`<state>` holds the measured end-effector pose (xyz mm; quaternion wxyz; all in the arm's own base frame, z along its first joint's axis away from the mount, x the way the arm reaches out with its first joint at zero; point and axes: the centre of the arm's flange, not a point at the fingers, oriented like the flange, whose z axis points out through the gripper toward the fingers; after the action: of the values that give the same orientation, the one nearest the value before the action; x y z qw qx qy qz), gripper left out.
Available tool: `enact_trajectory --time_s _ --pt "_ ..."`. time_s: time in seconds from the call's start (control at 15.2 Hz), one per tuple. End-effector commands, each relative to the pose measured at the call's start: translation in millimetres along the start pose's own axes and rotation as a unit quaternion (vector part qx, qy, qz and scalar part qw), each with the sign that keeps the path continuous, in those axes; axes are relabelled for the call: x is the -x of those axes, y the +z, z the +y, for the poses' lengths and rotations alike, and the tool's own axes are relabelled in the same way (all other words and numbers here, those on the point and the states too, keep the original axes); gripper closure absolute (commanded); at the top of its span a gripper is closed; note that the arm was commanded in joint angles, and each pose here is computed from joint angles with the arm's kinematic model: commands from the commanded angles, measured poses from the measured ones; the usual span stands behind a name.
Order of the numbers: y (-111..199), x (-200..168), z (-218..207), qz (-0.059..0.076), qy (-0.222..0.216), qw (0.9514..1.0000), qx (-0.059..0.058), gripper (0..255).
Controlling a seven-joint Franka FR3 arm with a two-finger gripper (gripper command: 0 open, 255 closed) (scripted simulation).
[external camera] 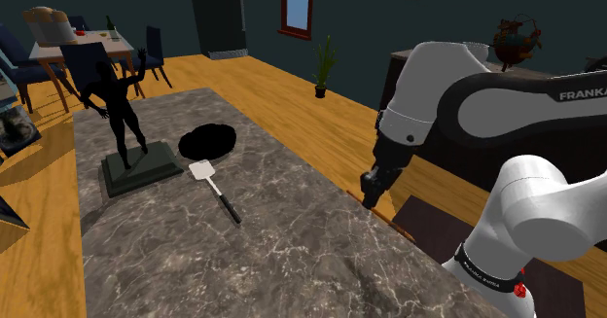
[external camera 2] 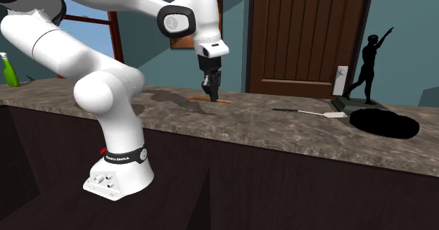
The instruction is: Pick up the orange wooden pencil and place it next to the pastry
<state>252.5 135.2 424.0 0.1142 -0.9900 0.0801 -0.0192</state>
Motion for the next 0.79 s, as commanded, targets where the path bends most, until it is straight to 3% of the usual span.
enact_trajectory --time_s 0.0,0.33,0.73 --pt "-9.8 0.4 -2.0 0.0 0.0 1.0 0.0 255" --pt "-33.0 0.0 -7.5 0.0 0.0 1.0 0.0 255" --pt "-33.9 -78.6 2.4 0.0 0.0 1.0 0.0 255"
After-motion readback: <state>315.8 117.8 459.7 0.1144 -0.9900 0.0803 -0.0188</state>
